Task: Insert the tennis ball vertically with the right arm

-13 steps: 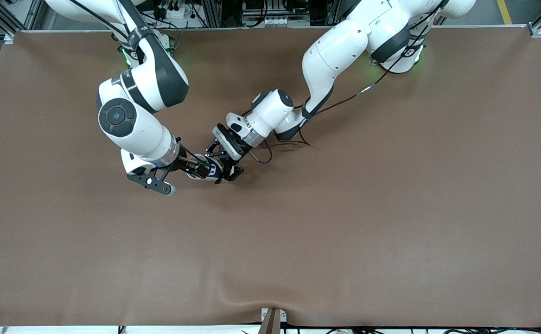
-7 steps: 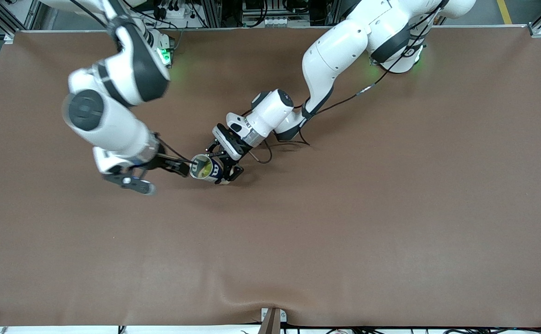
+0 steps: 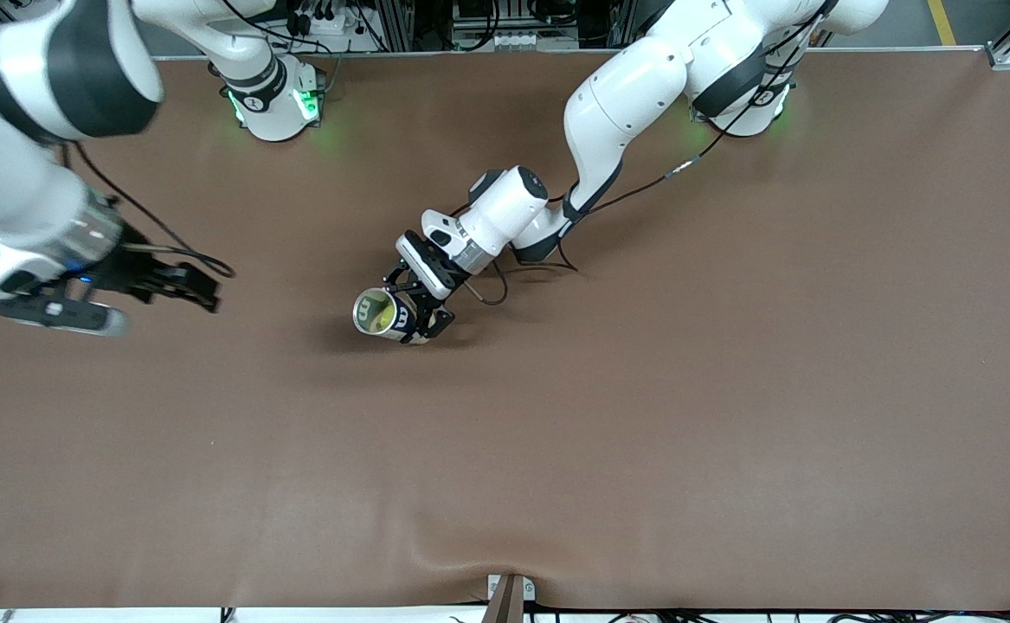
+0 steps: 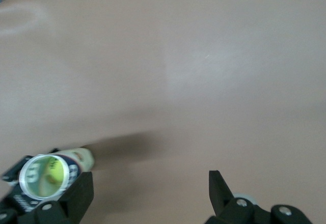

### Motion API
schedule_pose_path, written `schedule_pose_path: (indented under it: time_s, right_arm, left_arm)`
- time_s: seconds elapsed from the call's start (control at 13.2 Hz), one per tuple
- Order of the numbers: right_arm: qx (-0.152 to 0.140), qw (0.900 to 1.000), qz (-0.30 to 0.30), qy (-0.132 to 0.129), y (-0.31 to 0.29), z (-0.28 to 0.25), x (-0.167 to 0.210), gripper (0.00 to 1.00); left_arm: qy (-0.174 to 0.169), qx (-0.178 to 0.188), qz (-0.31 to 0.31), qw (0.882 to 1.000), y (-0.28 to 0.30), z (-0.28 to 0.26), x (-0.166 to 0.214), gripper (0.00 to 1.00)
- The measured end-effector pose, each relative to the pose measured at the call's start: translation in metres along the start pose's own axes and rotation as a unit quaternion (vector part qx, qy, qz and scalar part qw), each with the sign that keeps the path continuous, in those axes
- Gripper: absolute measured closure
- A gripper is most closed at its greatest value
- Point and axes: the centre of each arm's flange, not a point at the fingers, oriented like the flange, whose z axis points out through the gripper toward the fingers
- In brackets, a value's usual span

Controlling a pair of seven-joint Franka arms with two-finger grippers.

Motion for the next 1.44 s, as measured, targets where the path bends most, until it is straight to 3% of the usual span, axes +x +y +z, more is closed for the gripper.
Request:
schedule_pose_path:
  time_s: [0.38,0.68,0.91,1.44]
  right_arm:
    - [-0.015,0.997,-0.079,0.004,0.080,-0.009,0.010,0.00]
    - [-0.015,0.993,-0.113,-0.022,0.060,-0.022,-0.006,0.00]
    - [-0.016,0.992,-0.118,-0.040,0.045,-0.051,-0.018,0.00]
    - [-0.015,0.995,-0.092,-0.043,0.076,-0.053,-0.013,0.00]
  left_arm:
    - [0.004,0.000,-0.006,1.000,0.000,0.000,0.004,0.13]
    - [0.007,0.000,-0.010,1.000,0.001,-0.001,0.006,0.11]
    - [0.009,0.000,-0.011,1.000,0.001,-0.001,0.008,0.05]
    - [0.013,0.001,-0.027,1.000,0.001,-0.003,0.012,0.00]
